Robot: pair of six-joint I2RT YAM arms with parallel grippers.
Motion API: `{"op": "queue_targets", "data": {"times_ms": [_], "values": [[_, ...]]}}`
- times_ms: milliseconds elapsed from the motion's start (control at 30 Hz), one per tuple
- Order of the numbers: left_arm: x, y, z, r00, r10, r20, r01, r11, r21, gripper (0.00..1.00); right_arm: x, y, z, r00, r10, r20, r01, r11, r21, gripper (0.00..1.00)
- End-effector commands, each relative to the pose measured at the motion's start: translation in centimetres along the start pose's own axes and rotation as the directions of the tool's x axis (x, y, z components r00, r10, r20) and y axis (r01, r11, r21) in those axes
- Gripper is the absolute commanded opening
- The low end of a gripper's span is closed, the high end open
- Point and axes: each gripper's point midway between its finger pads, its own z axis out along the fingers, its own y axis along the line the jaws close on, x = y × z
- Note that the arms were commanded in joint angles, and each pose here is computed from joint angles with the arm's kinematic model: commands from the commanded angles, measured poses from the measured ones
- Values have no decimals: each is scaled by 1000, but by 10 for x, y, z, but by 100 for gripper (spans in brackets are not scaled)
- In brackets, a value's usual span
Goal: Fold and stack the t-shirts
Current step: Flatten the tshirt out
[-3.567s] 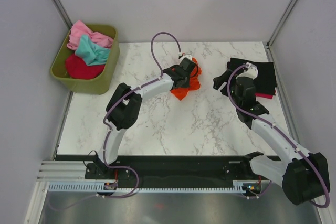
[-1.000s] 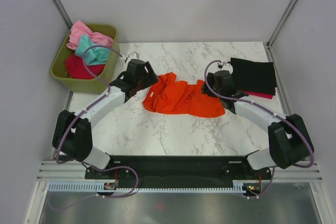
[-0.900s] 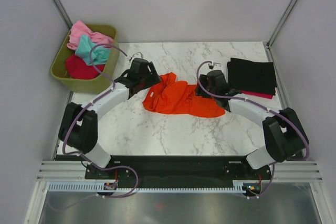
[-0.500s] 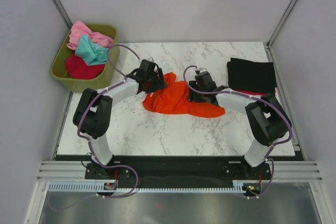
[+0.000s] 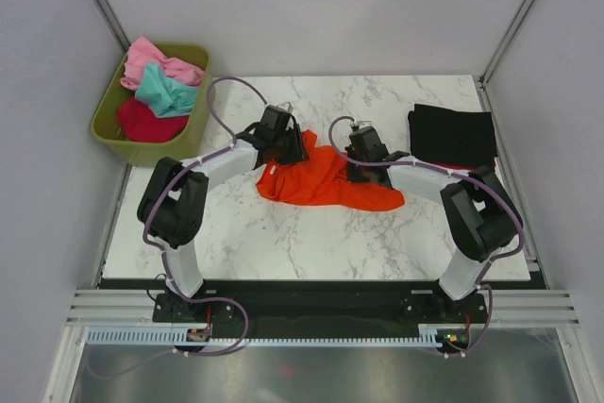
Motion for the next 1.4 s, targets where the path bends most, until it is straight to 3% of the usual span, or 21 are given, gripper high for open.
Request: {"op": "queue_targets", "data": {"times_ms": [0, 100, 133, 300, 400, 533, 633, 733, 867, 933, 967, 1067, 1200, 1233, 1300, 1367], "values": [[-17, -14, 0, 998, 52, 44, -54, 997, 51, 39, -31, 2, -25, 993, 18, 117, -19, 1000, 6, 0], [-20, -10, 1, 997, 62, 51, -64, 997, 31, 14, -41, -5, -39, 985, 39, 166, -43, 999, 23, 0], [-24, -5, -6, 997, 50, 57, -50, 999, -4, 2, -49, -7, -48, 979, 55, 194, -60, 998, 23, 0], [-53, 40, -53, 971, -54, 231, 90, 985, -146, 2, -64, -60, -71, 927, 216, 305, -252, 964, 83, 0], [-60, 57, -84, 935, -98, 342, 171, 966, -192, 2, -67, -101, -88, 860, 337, 384, -400, 911, 97, 0], [-67, 70, -118, 878, -149, 455, 264, 943, -202, 2, -65, -146, -113, 722, 475, 502, -601, 791, 116, 0], [-67, 80, -144, 830, -172, 530, 320, 926, -201, 2, -60, -168, -125, 665, 502, 553, -662, 740, 123, 0], [-73, 81, -169, 786, -177, 592, 342, 923, -178, 2, -61, -173, -133, 647, 501, 575, -670, 733, 115, 0], [-75, 80, -183, 759, -172, 628, 345, 924, -164, 2, -64, -171, -134, 664, 485, 569, -650, 751, 119, 6], [-75, 78, -183, 762, -169, 625, 340, 926, -164, 2, -62, -169, -130, 684, 482, 548, -638, 759, 129, 40], [-75, 77, -181, 768, -168, 618, 334, 929, -161, 2, -63, -167, -130, 688, 481, 543, -632, 765, 123, 69], [-75, 70, -179, 784, -154, 601, 302, 941, -154, 2, -69, -158, -129, 708, 467, 530, -592, 801, 85, 73], [-73, 63, -176, 800, -131, 586, 261, 954, -144, 3, -81, -122, -118, 766, 434, 473, -462, 885, -64, 70], [-72, 63, -175, 803, -126, 582, 258, 955, -148, 4, -75, -106, -106, 817, 410, 407, -401, 909, -110, 68], [-71, 64, -175, 803, -124, 583, 258, 954, -151, 4, -82, -80, -97, 859, 356, 368, -319, 934, -159, 61], [-70, 63, -175, 803, -125, 582, 257, 955, -149, 4, -74, -50, -75, 924, 252, 287, -219, 966, -140, 60]]}}
